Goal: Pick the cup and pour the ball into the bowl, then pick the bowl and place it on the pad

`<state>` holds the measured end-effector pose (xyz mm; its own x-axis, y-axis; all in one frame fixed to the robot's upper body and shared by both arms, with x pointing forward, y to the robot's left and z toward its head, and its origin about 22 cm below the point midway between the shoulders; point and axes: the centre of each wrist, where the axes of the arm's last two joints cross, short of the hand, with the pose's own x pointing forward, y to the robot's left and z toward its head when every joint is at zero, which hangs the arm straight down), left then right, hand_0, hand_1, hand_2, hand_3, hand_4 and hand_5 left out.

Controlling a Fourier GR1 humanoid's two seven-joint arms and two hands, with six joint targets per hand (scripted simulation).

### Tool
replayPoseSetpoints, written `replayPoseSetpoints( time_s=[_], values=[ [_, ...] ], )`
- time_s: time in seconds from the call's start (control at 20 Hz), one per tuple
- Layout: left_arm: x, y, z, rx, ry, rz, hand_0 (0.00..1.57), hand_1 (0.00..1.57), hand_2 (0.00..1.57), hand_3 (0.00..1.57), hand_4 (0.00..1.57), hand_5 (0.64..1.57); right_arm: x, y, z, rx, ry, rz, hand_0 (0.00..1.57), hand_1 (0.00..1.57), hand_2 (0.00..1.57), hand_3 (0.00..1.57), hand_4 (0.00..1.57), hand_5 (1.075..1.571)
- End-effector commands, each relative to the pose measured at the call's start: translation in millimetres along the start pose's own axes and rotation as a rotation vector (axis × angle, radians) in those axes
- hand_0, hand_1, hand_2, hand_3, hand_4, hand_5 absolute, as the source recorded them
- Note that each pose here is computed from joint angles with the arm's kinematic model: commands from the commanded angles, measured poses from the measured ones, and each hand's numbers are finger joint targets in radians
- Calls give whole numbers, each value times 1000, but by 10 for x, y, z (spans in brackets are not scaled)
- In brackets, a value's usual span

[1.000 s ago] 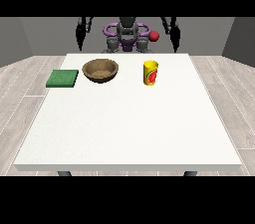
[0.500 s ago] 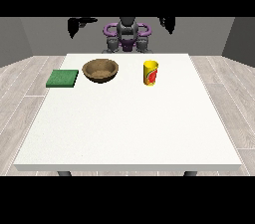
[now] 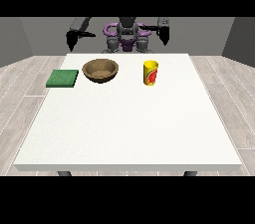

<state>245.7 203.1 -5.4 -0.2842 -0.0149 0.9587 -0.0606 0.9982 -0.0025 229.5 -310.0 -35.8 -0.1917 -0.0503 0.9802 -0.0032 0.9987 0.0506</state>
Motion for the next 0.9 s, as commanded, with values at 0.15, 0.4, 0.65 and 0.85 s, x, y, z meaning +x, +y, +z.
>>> replayPoseSetpoints(
  time_s=[0.15,0.4,0.65,0.85],
  values=[
    [30,-3,-518,-30,-126,-30,0,0,0,0,0,1444,99,-177,-547,-14,-149,-11,0,0,0,0,0,1557],
    [-153,43,-720,41,-181,-42,0,0,0,0,0,1460,7,-193,-579,52,-187,-36,0,0,0,0,0,1549],
    [-277,102,-855,75,-198,-65,0,0,0,0,0,1428,-225,-110,-508,66,-215,-40,0,0,0,0,0,1547],
    [-348,323,-992,70,-181,-56,0,0,0,0,0,1413,-213,-105,-654,58,-222,-55,0,0,0,0,0,1548]
  ],
)
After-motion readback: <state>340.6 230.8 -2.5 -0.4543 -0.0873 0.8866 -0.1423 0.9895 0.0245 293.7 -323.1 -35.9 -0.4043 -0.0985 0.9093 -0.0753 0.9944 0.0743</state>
